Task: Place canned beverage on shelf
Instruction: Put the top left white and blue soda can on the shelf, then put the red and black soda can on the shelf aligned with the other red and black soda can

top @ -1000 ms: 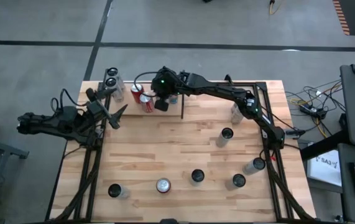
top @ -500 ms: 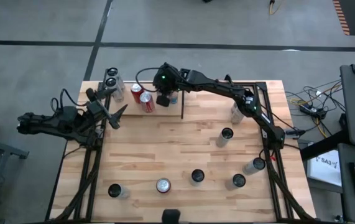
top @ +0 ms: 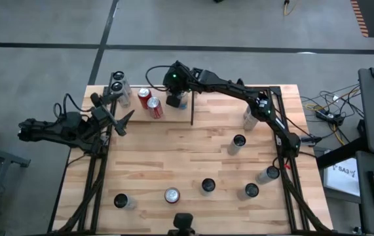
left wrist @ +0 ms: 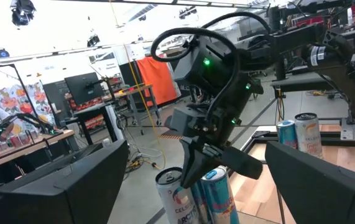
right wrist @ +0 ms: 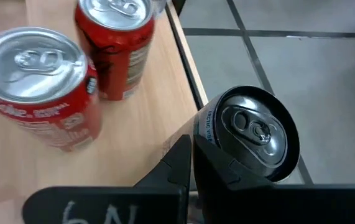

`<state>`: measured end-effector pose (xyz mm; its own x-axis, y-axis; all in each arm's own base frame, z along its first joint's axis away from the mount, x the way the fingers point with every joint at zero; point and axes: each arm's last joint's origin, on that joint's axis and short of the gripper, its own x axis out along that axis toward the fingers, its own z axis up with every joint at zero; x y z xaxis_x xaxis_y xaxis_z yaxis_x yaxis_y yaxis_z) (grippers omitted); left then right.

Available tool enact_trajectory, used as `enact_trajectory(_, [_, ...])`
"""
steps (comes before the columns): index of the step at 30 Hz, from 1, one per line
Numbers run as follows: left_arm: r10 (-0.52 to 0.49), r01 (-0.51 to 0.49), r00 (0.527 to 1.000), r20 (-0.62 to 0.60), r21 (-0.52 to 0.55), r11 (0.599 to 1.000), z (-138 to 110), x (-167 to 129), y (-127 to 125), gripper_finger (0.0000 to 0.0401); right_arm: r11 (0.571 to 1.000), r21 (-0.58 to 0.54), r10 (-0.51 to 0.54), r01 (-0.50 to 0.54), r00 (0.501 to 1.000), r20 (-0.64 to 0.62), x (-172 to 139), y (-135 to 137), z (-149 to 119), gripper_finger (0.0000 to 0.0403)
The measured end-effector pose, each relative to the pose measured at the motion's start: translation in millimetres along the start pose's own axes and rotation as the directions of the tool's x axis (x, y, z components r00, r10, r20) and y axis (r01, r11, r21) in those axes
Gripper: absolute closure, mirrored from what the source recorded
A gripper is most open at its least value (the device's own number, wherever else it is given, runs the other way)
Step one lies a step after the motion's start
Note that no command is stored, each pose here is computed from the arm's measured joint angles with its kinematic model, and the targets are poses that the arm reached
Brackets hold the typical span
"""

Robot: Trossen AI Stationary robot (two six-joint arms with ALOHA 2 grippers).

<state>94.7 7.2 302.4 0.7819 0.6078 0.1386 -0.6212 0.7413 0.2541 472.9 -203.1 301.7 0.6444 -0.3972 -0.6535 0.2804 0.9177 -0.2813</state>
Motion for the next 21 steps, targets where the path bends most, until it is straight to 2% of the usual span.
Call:
enact_trajectory(5, [0.0, 0.0, 1.0, 0.0, 0.0, 1.0, 0, 0, 0, 0.0037, 1.0, 0.009, -0.009, 0.009, 1.0, 0.022, 0, -3, 2, 0.0394])
enact_trajectory(10, [0.0, 0.0, 1.0, 0.0, 0.0, 1.0, 0, 0, 0, 0.0037, 1.0, 0.016, 0.006, -0.006, 0.998, 0.059, -13, 10, 12, 0.0394])
enact_trajectory(15, [-0.008, 0.008, 1.0, -0.005, -0.01, 1.0, -1, 0, -1, 0.0037, 0.999, -0.008, -0.033, 0.034, 0.997, 0.073, -51, 24, 26, 0.0394])
enact_trajectory(21, [-0.141, 0.143, 0.99, 0.023, -0.079, 0.987, -2, 1, -7, 0.0037, 1.0, -0.026, 0.018, -0.016, 0.996, 0.091, -117, 44, 38, 0.0394])
